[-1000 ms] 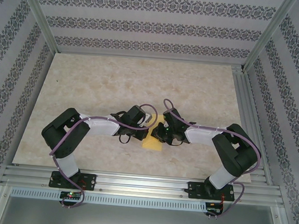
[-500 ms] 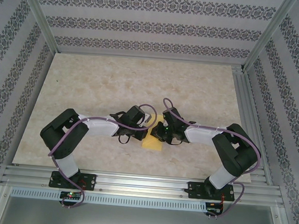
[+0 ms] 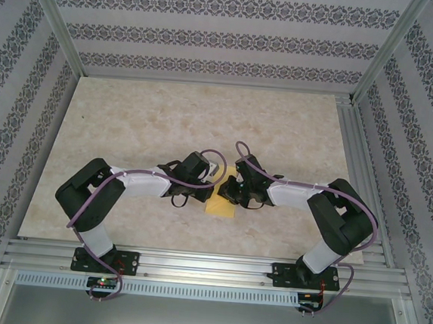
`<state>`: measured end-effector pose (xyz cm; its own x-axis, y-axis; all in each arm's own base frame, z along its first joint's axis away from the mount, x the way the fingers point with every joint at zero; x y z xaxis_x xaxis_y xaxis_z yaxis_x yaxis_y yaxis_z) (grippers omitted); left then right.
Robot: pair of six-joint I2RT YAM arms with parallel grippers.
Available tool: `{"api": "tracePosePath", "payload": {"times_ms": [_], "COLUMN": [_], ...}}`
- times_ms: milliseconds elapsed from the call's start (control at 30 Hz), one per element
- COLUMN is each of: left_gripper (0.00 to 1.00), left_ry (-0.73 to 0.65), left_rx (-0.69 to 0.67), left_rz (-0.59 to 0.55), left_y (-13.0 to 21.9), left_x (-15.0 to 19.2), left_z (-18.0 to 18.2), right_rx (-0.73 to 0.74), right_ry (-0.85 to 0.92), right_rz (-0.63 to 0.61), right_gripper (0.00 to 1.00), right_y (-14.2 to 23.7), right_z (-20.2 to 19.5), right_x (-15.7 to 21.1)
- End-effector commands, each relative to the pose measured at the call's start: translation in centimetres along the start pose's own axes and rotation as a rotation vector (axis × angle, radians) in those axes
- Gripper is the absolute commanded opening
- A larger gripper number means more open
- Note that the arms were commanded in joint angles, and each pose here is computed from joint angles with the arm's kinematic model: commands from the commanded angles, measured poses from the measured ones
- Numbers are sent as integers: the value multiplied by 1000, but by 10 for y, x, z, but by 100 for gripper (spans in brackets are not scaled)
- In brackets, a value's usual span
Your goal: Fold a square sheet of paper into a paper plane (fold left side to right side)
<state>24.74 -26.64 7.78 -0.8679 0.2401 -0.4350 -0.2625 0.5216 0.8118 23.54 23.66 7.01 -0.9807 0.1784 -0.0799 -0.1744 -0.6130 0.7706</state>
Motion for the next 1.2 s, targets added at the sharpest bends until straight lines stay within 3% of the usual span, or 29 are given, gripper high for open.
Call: {"api": "tracePosePath", "payload": {"times_ms": [0, 833, 1167], "left_gripper": [5, 7, 25], "left_ry": [14, 21, 57], "left_rx": [-3, -19, 3], "left_rz": [24, 7, -97], "left_y": [-6, -1, 51], "left_x": [8, 4, -13], "left_z": [0, 0, -12], "right_rx": [12, 85, 118], "right_ry": [20, -13, -33], "right_rz": [10, 49, 69], "right_gripper": [13, 13, 13], "right_y": [-3, -12, -16], "right_z": [3, -19, -31], "right_x": [1, 12, 19]}}
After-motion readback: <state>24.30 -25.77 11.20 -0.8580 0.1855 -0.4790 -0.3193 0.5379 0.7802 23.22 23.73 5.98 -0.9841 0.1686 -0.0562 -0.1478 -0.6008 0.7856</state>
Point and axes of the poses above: each hand's point on the last joint's axis, 136 mm out from that joint toward the fingers, its own y axis back along the fingers, its own z axis along the line the jaws close on, x = y × z, the point moved 6 cm from there along y, back along the fingers, and after that the axes turned 4 degrees about y, right-handed, at the moved point
